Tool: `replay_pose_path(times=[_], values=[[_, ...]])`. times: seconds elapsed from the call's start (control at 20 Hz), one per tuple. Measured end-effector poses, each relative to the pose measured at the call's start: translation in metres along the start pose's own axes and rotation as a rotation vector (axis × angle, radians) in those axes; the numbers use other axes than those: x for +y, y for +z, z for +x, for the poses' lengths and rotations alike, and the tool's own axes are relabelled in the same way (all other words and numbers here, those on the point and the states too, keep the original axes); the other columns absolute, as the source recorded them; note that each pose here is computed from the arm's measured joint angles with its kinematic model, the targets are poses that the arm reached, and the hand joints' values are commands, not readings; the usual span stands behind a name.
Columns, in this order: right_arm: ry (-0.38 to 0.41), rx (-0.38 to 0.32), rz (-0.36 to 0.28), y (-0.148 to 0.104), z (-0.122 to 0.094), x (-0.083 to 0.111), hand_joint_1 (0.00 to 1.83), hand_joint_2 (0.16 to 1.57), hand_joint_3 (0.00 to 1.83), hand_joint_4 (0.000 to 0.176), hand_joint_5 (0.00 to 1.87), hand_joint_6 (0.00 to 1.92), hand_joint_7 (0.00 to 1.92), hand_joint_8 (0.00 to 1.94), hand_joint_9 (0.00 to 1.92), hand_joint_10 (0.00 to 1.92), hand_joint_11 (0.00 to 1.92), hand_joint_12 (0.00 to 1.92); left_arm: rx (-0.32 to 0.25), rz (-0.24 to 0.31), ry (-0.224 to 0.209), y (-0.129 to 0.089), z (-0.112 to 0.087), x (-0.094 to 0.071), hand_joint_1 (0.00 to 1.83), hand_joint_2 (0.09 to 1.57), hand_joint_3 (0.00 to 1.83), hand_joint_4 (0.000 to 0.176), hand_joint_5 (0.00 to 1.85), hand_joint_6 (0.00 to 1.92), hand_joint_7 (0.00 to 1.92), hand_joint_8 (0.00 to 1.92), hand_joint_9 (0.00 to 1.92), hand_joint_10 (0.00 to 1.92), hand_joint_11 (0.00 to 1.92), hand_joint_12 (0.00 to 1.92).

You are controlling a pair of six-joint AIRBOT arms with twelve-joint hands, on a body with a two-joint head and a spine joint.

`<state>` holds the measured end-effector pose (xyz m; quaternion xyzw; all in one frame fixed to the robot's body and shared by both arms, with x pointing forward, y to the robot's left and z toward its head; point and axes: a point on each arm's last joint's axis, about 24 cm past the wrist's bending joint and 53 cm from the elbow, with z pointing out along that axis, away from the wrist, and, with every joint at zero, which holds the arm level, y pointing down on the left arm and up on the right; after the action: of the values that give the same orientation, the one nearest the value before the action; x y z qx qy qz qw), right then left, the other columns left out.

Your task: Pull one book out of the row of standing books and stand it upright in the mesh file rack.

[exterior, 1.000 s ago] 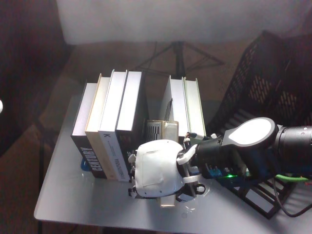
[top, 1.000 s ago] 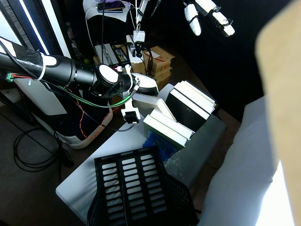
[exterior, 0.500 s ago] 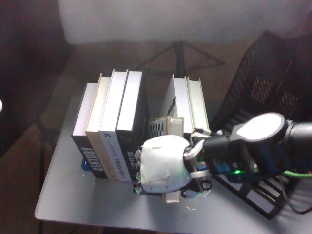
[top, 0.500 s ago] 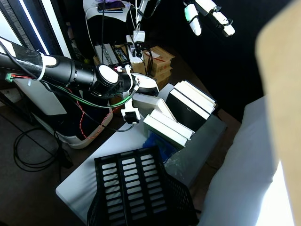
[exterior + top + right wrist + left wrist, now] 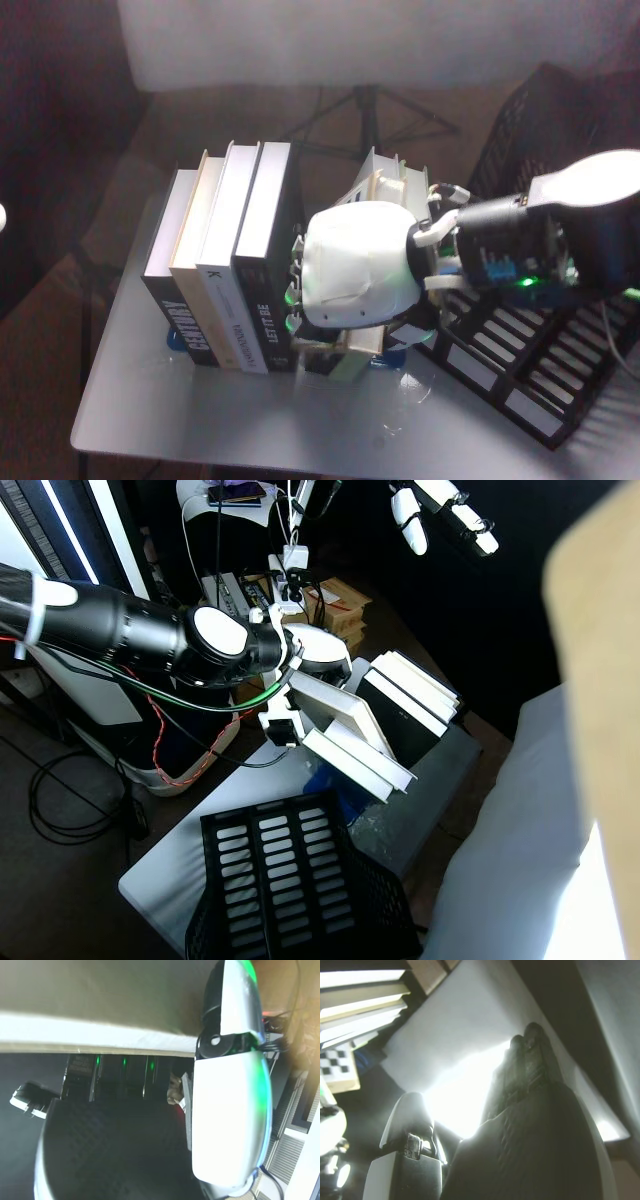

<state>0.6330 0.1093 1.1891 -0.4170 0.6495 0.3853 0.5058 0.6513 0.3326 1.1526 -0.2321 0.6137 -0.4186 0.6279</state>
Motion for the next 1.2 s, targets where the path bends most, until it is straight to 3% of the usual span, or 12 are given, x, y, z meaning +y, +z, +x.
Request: replay_pose_path(times=[0.15, 0.25, 0.3, 0.4, 0.5, 0.65, 0.7, 0.75, 0.8, 0.9, 1.05, 1.2], values=[[0.017, 0.001, -0.023, -0.009, -0.011, 0.000, 1.13, 1.19, 0.01, 0.000, 0.83, 1.23, 1.23, 1.91, 1.52, 1.92, 1.63, 1.92, -0.007, 0.006, -0.001, 0.000, -0.001, -0.002, 0.31, 1.41, 0.00, 0.048, 0.01, 0.00, 0.00, 0.00, 0.00, 0.00, 0.00, 0.00], [0.012, -0.010, -0.029, -0.018, -0.024, -0.002, 1.11, 1.22, 0.01, 0.000, 0.78, 1.31, 1.09, 1.94, 1.27, 1.92, 1.36, 1.92, -0.007, 0.007, -0.003, -0.001, -0.001, -0.002, 0.29, 1.41, 0.00, 0.055, 0.00, 0.00, 0.00, 0.00, 0.00, 0.00, 0.00, 0.00], [0.008, -0.018, -0.031, -0.022, -0.031, -0.002, 1.19, 1.23, 0.02, 0.000, 0.74, 1.19, 0.87, 1.65, 1.04, 1.80, 1.06, 1.92, -0.009, 0.009, -0.003, -0.001, -0.002, -0.003, 0.29, 1.41, 0.00, 0.053, 0.00, 0.00, 0.00, 0.00, 0.00, 0.00, 0.00, 0.00], [-0.004, -0.040, -0.021, -0.030, -0.045, -0.005, 1.22, 1.22, 0.00, 0.000, 0.77, 1.08, 0.83, 1.56, 1.00, 1.78, 0.99, 1.92, -0.009, 0.010, -0.003, -0.001, -0.002, -0.003, 0.29, 1.41, 0.00, 0.039, 0.00, 0.00, 0.00, 0.00, 0.00, 0.00, 0.00, 0.00], [0.005, -0.069, 0.004, -0.040, -0.061, -0.014, 1.35, 1.17, 0.00, 0.000, 0.82, 0.99, 0.93, 1.18, 0.96, 1.48, 0.93, 1.75, -0.008, 0.010, -0.003, -0.001, -0.001, -0.003, 0.29, 1.42, 0.00, 0.028, 0.00, 0.00, 0.00, 0.00, 0.00, 0.00, 0.00, 0.00], [-0.007, -0.092, 0.023, -0.048, -0.082, -0.021, 1.36, 1.18, 0.00, 0.000, 0.74, 1.13, 0.88, 1.17, 0.89, 1.48, 0.89, 1.70, -0.006, 0.012, 0.002, 0.000, -0.003, -0.005, 0.32, 1.42, 0.00, 0.019, 0.00, 0.00, 0.00, 0.00, 0.00, 0.00, 0.00, 0.00], [-0.005, -0.099, 0.030, -0.052, -0.090, -0.023, 1.26, 1.19, 0.00, 0.000, 0.79, 1.05, 0.90, 1.37, 1.03, 1.62, 0.98, 1.84, -0.009, 0.017, -0.004, 0.000, -0.003, -0.007, 0.32, 1.41, 0.00, 0.028, 0.00, 0.00, 0.00, 0.00, 0.00, 0.00, 0.00, 0.00], [-0.009, -0.108, 0.038, -0.056, -0.097, -0.025, 1.26, 1.19, 0.00, 0.000, 0.79, 1.05, 0.90, 1.37, 1.03, 1.62, 0.98, 1.84, -0.008, 0.022, -0.004, 0.001, -0.003, -0.009, 0.32, 1.41, 0.00, 0.028, 0.00, 0.00, 0.00, 0.00, 0.00, 0.00, 0.00, 0.00], [-0.010, -0.120, 0.043, -0.060, -0.104, -0.027, 1.33, 1.22, 0.00, 0.000, 0.74, 1.13, 0.79, 1.38, 0.79, 1.63, 0.74, 1.92, -0.009, 0.020, -0.004, 0.001, -0.003, -0.008, 0.32, 1.42, 0.00, 0.026, 0.00, 0.00, 0.00, 0.00, 0.00, 0.00, 0.00, 0.00], [-0.009, -0.130, 0.042, -0.065, -0.110, -0.028, 1.35, 1.22, 0.00, 0.000, 0.77, 1.18, 0.75, 1.33, 0.75, 1.59, 0.59, 1.92, -0.009, 0.021, -0.004, 0.001, -0.003, -0.008, 0.31, 1.42, 0.00, 0.023, 0.00, 0.00, 0.00, 0.00, 0.00, 0.00, 0.00, 0.00], [-0.026, -0.171, 0.051, -0.082, -0.132, -0.029, 1.34, 1.22, 0.00, 0.000, 0.76, 1.24, 0.78, 1.29, 0.70, 1.60, 0.44, 1.92, -0.011, 0.020, -0.005, 0.001, -0.003, -0.008, 0.32, 1.42, 0.00, 0.016, 0.00, 0.00, 0.00, 0.00, 0.00, 0.00, 0.00, 0.00], [-0.049, -0.206, 0.067, -0.094, -0.152, -0.032, 1.34, 1.22, 0.00, 0.000, 0.76, 1.27, 0.79, 1.29, 0.71, 1.57, 0.42, 1.92, -0.011, 0.020, -0.005, 0.001, -0.003, -0.008, 0.30, 1.41, 0.00, 0.030, 0.00, 0.00, 0.00, 0.00, 0.00, 0.00, 0.00, 0.00]])
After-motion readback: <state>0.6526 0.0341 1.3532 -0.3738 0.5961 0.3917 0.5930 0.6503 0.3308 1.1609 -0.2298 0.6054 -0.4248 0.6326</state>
